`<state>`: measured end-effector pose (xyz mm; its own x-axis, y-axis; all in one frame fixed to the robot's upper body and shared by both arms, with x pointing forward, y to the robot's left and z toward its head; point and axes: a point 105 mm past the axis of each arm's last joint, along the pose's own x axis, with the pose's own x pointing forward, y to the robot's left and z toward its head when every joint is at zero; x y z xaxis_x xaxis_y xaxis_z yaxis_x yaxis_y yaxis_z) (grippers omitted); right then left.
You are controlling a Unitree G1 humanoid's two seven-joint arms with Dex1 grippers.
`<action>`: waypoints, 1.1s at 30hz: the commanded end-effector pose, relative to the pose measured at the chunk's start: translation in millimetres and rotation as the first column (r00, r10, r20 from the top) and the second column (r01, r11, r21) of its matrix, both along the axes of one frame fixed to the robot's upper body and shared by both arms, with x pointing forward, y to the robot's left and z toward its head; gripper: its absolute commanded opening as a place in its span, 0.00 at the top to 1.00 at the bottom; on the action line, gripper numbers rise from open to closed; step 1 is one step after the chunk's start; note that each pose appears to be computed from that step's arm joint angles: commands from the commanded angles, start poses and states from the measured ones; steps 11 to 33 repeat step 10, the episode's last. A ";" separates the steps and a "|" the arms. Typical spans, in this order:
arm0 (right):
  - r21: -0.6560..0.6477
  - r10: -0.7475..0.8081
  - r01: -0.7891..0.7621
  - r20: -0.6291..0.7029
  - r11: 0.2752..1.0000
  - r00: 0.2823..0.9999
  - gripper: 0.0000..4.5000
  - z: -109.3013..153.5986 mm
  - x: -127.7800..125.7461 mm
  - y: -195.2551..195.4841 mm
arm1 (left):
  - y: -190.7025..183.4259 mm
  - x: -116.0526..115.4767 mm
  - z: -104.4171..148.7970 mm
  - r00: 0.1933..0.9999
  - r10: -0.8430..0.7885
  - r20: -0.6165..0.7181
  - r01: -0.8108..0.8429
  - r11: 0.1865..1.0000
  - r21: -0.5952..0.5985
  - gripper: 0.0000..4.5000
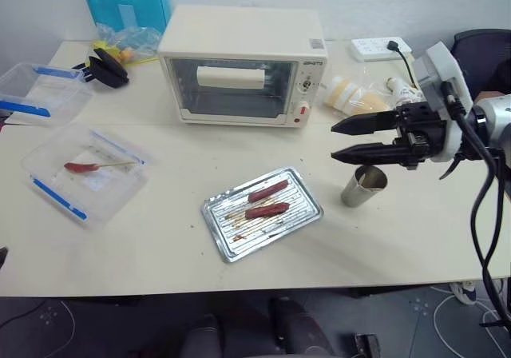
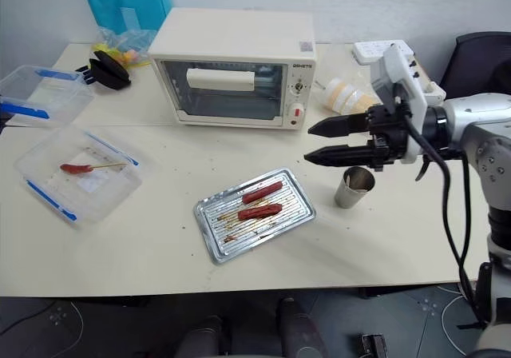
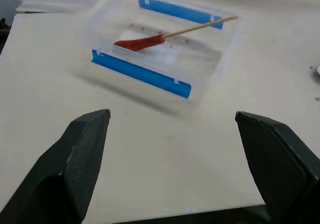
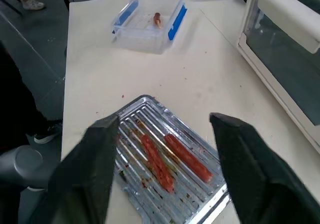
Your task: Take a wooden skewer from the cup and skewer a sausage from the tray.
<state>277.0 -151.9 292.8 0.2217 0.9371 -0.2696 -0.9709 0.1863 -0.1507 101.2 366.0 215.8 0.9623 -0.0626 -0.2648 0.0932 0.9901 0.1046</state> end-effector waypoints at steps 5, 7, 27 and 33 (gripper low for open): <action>-0.063 -0.015 0.021 0.099 0.998 0.995 0.03 11.8 -4.5 -35.2 | 12.3 1.2 12.8 0.999 -0.042 0.035 0.038 0.994 0.103 0.06; -0.058 -0.028 0.035 0.105 0.998 0.994 0.03 13.1 -1.7 -38.5 | 13.2 3.2 12.4 0.998 -0.045 0.038 0.041 0.993 0.112 0.06; -0.046 -0.033 0.039 0.116 0.998 0.993 0.03 14.5 1.4 -38.3 | 13.1 8.6 11.2 0.997 -0.048 0.053 0.042 0.992 0.115 0.06; -0.046 -0.033 0.039 0.116 0.998 0.993 0.03 14.5 1.4 -38.3 | 13.1 8.6 11.2 0.997 -0.048 0.053 0.042 0.992 0.115 0.06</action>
